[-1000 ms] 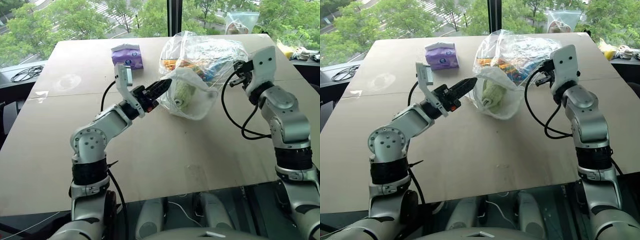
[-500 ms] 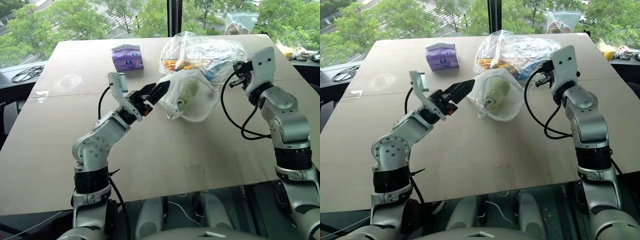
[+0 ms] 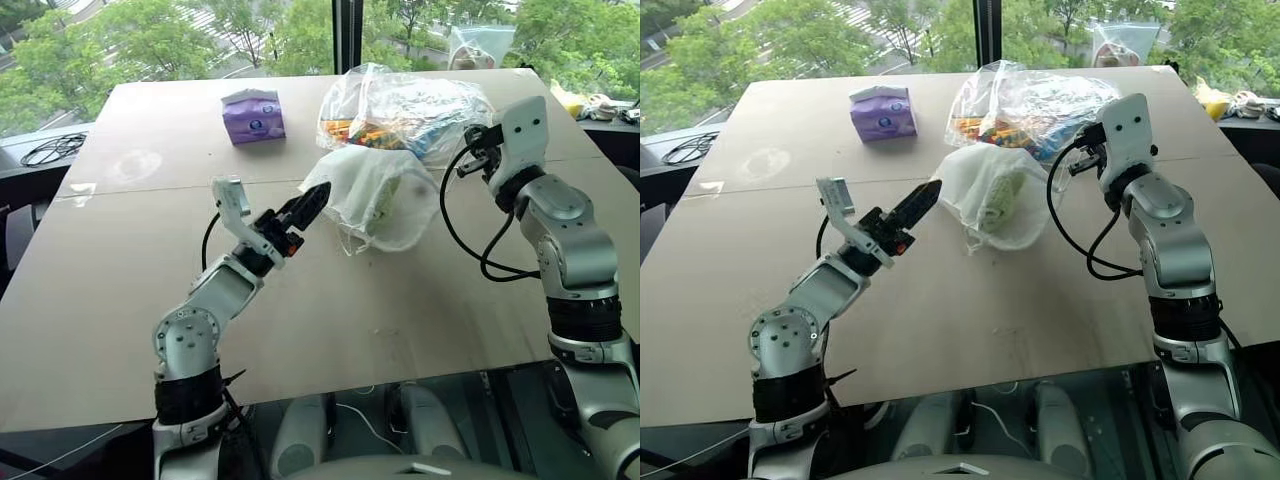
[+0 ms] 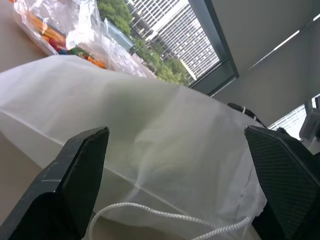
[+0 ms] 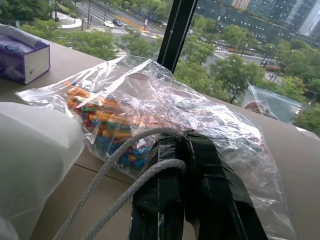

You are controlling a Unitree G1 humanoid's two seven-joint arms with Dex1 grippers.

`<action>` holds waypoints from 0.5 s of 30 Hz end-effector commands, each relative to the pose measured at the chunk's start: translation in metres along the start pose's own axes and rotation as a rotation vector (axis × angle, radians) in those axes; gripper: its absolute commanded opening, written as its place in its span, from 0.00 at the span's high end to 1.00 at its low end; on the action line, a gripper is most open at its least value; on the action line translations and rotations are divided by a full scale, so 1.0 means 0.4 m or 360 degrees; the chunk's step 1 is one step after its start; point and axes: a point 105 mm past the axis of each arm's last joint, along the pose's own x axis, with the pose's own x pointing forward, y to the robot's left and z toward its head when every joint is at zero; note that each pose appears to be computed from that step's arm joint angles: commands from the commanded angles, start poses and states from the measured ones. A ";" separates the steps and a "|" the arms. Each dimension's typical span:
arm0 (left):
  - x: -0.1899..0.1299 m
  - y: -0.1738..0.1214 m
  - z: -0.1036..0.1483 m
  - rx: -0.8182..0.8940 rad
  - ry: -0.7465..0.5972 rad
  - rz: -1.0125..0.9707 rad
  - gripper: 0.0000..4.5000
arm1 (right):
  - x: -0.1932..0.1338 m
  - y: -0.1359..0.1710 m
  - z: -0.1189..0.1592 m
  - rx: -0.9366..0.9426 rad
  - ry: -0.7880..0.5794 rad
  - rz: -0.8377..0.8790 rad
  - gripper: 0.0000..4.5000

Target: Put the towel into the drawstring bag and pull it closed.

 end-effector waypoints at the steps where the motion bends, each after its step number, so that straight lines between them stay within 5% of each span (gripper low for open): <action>1: -0.020 0.000 -0.012 0.0180 0.0096 -0.0056 0.01 | -0.004 -0.008 0.049 -0.0022 -0.0107 -0.0020 1.00; 9: -0.040 0.030 -0.116 0.0565 0.0451 -0.0138 0.01 | -0.003 -0.003 0.049 -0.0015 -0.0110 -0.0015 1.00; 15: 0.000 0.038 -0.140 0.0677 0.0464 -0.0141 0.01 | -0.002 0.000 0.052 -0.0010 -0.0119 -0.0013 1.00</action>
